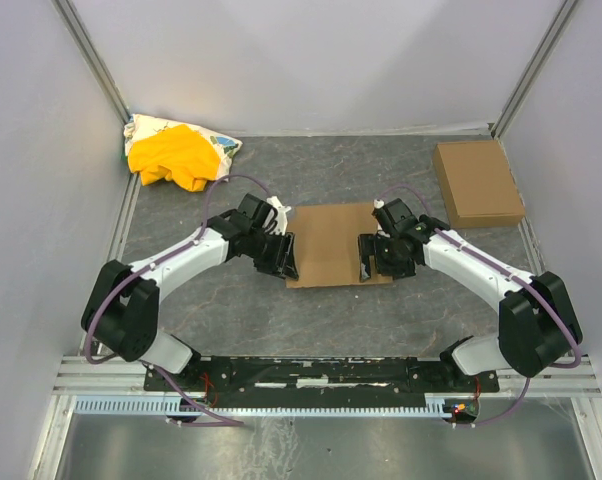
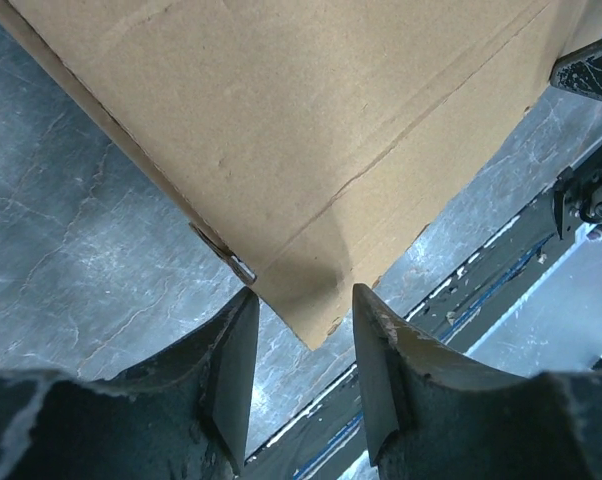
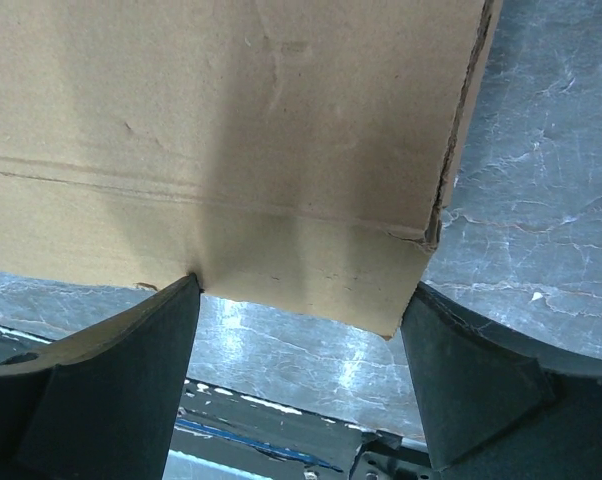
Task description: Fold the paper box
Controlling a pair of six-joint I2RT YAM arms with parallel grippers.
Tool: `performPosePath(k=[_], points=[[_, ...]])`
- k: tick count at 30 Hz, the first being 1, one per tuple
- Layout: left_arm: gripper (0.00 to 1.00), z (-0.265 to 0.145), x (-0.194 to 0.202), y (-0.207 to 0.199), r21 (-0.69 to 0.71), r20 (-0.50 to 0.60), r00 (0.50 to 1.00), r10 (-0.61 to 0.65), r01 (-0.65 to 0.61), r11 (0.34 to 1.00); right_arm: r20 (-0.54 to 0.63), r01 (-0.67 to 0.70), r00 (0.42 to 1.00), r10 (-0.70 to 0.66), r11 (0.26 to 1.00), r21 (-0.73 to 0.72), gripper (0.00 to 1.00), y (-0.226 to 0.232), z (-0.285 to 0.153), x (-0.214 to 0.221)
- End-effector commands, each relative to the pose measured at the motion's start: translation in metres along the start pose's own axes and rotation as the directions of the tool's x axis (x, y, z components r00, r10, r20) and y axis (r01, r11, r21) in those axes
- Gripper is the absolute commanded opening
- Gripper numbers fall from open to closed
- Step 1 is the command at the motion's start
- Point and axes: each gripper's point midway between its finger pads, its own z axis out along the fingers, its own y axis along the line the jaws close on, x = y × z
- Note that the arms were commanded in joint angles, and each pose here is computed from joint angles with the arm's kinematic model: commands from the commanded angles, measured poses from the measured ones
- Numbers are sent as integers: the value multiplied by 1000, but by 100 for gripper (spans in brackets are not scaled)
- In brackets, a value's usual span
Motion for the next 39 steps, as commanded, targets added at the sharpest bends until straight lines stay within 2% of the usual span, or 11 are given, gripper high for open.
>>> performPosePath(k=[1,14,27,39], points=[[48,-5,-14,-31,145,-11,999,43,-41,989,38,15,999,-13,998,-62,87,17,-8,-15],[47,2,-4,-22,126,-55,998,40,-33,991,29,29,999,-28,998,-52,87,16,-9,-15],[47,-8,-12,-32,269,-49,999,-14,27,963,30,33,999,-31,998,-54,87,19,-16,-21],[46,-10,-13,-35,317,-49,998,-36,49,947,20,29,999,-28,998,-64,87,22,-16,-22]])
